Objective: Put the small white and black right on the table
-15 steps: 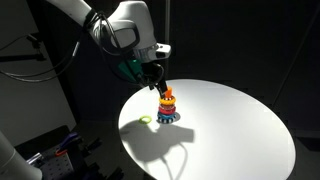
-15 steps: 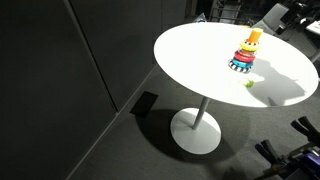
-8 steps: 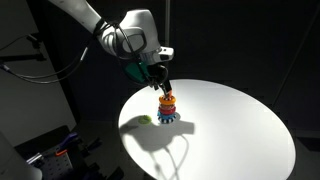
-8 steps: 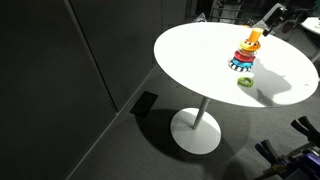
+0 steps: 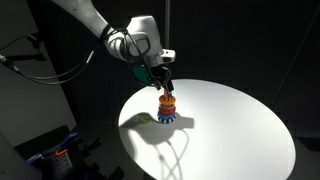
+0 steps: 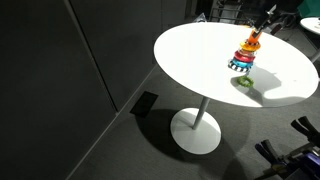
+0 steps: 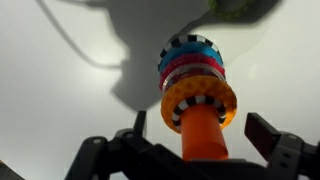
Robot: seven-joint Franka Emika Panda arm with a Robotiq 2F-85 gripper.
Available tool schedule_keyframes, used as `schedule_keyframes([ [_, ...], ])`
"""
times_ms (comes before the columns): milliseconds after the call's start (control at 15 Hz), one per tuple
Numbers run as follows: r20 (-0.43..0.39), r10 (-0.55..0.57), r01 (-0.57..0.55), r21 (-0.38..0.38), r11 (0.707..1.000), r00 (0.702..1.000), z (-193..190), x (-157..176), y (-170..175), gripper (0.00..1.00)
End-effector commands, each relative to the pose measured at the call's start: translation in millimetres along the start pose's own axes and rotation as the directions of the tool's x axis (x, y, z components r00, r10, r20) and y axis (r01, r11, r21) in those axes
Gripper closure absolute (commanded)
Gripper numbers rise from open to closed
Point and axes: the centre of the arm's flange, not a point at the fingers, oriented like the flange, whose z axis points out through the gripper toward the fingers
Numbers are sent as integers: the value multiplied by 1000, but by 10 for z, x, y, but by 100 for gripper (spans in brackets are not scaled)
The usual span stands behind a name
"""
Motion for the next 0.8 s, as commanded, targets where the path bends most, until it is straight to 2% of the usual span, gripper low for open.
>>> schedule_keyframes([
  [0, -26, 7, -7, 3, 1000, 1000, 53, 84, -80, 0],
  [733, -9, 55, -54, 47, 997, 998, 197, 69, -86, 0],
])
